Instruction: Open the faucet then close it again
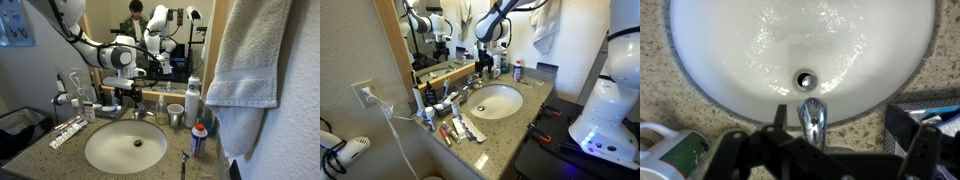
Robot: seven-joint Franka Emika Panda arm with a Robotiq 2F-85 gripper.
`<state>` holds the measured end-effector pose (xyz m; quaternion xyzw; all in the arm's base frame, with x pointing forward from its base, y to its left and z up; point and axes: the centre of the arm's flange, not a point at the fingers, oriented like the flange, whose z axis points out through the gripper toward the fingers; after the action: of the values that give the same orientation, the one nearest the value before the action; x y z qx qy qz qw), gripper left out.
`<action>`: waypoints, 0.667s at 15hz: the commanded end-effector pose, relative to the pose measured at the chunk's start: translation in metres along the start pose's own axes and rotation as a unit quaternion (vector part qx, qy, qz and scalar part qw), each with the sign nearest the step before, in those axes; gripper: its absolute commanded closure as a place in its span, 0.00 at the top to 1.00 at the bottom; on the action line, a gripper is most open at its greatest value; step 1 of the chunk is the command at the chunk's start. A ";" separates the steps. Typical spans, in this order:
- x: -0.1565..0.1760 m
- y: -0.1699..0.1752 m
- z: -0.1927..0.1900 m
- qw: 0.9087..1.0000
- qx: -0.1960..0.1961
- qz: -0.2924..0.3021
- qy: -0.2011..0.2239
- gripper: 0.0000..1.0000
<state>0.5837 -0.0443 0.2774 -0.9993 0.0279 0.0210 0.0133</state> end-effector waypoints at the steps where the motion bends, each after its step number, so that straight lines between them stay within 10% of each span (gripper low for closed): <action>1: -0.025 -0.008 -0.043 1.000 0.017 0.009 -0.010 1.00; 10: -0.038 -0.014 -0.122 1.000 -0.012 0.015 -0.005 1.00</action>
<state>0.5600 -0.0361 0.3790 -0.9991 0.0308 0.0242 0.0168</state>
